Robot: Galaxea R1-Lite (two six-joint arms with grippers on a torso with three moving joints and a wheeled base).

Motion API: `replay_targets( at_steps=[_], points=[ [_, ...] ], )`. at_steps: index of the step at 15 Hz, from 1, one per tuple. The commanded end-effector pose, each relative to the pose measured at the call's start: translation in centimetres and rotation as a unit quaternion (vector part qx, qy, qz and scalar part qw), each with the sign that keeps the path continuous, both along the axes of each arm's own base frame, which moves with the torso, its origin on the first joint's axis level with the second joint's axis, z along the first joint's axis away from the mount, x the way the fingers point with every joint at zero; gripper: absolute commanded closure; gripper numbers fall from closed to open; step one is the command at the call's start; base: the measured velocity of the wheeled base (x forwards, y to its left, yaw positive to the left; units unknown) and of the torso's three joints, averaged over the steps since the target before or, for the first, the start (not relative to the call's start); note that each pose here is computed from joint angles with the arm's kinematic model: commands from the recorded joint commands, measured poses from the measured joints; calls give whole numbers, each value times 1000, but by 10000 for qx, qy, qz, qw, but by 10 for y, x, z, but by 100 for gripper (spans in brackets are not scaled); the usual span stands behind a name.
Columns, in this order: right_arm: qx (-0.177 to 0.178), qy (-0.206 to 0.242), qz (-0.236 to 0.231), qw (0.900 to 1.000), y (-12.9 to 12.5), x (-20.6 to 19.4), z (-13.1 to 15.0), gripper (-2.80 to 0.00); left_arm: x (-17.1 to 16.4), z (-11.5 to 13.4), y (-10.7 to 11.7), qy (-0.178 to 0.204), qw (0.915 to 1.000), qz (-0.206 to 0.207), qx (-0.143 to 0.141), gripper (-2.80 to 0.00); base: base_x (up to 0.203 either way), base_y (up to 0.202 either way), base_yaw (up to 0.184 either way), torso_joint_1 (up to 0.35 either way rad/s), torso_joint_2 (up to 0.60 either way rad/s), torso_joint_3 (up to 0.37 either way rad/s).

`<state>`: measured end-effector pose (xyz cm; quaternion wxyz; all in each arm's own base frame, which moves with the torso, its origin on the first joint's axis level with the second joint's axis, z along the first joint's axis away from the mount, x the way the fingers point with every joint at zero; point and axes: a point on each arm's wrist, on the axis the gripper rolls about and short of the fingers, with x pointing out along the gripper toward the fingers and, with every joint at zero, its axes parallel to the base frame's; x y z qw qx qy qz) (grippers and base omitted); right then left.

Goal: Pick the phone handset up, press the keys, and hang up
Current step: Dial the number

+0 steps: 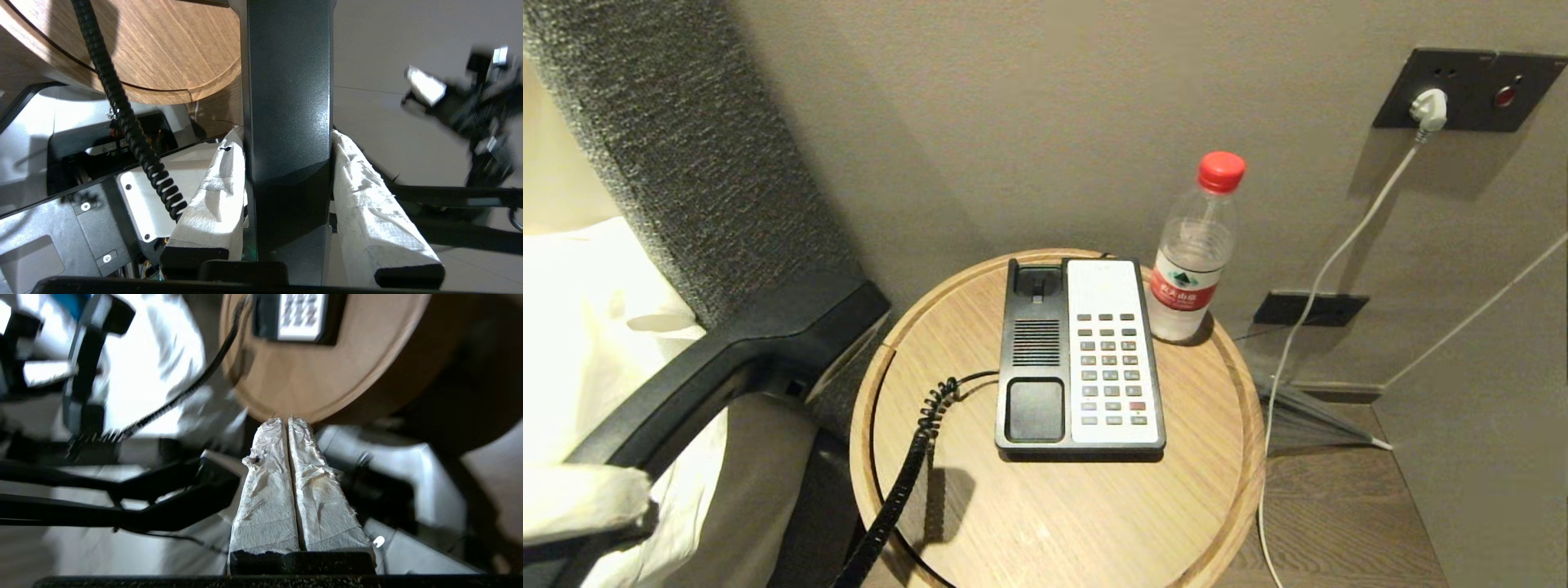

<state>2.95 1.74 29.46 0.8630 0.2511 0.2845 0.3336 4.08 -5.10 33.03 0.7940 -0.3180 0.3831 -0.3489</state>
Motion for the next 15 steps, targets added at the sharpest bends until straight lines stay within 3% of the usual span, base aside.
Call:
replay_targets(
  at_steps=[1,3,4,10,15],
  points=[
    [-110,785,730,9942,17,46,-7,0,6,-2,-6,117,9999,17,93,0,0,0,0,0,0,0],
    [-347,937,1067,9893,37,67,-15,0,7,-1,-7,120,9999,65,95,0,0,0,0,0,0,0],
    [-402,759,1030,9910,46,81,-16,0,8,-1,-7,137,9998,81,107,0,0,0,0,0,0,0],
    [-657,351,477,9961,110,138,-36,0,10,-1,-7,149,9997,176,109,0,0,0,0,0,0,0],
    [-841,-253,-57,9961,165,168,-55,0,9,-1,-7,138,9997,173,107,0,0,0,0,0,0,0]
  ],
)
